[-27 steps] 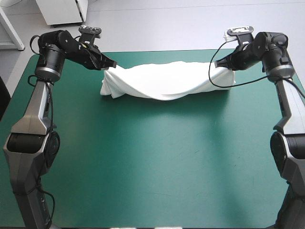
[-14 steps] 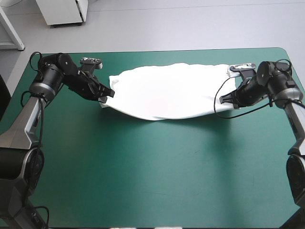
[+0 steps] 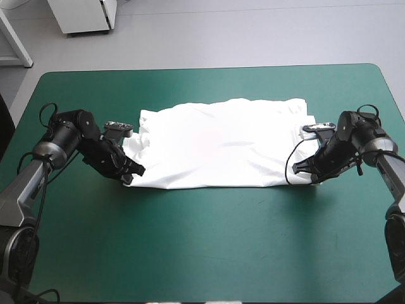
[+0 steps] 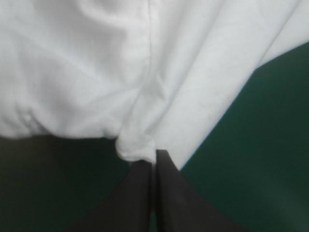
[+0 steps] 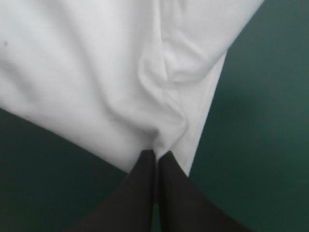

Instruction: Fold the cloth

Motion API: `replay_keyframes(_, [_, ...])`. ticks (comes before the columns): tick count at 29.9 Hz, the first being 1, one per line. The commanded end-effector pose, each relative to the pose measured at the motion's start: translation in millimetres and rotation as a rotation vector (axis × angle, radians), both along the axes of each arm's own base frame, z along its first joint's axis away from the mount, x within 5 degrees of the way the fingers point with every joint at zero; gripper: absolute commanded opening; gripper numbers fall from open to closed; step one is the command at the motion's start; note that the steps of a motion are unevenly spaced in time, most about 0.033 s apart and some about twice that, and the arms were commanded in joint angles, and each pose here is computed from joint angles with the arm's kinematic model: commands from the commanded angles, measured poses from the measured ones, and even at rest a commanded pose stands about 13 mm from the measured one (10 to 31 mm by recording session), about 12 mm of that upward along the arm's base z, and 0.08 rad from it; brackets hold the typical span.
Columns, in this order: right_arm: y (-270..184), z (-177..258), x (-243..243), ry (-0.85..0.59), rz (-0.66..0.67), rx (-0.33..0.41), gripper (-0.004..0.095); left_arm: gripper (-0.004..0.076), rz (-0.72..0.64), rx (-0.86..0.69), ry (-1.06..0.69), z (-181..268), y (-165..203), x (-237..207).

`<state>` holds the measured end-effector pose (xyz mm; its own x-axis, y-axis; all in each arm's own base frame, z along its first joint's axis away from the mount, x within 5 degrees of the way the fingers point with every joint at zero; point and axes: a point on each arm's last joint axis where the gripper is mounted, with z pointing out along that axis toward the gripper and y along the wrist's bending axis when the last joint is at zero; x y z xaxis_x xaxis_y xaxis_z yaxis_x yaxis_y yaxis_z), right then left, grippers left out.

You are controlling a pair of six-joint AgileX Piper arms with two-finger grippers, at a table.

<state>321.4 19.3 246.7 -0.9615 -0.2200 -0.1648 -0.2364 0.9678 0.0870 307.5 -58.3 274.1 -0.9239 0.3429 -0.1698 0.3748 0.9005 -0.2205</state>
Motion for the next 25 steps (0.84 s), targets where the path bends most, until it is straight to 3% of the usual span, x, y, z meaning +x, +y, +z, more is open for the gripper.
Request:
replay_keyframes(1, [-1.7, 18.3, -17.5, -0.054, 0.003, 0.008, -0.0013, -0.0022, -0.019, -0.012, 0.030, 11.3, 0.1, -21.4])
replay_keyframes(8, [-2.0, 23.5, -41.5, -0.071, -0.001, 0.010, -0.0013, -0.0022, -0.020, -0.006, 0.061, 2.2, 1.4, -30.4])
replay_keyframes(13, [2.5, 21.0, -50.9, -0.044, 0.015, 0.060, 0.0027, -0.0008, -0.020, -0.007, 0.058, 5.3, 1.6, -32.8])
replay_keyframes(16, [6.6, 21.8, -55.9, -0.028, 0.026, 0.106, 0.0148, 0.0056, -0.022, -0.001, 0.038, 10.8, 2.6, -36.1])
replay_keyframes(22, [5.5, 42.9, -71.1, -0.088, 0.029, 0.097, 0.0415, 0.0293, 0.013, -0.010, -0.040, 34.5, 4.8, -51.4])
replay_keyframes(25, [4.6, 64.9, -84.5, -0.189, 0.023, 0.092, 0.0450, 0.0364, 0.024, 0.010, -0.121, 53.9, 9.3, -66.4])
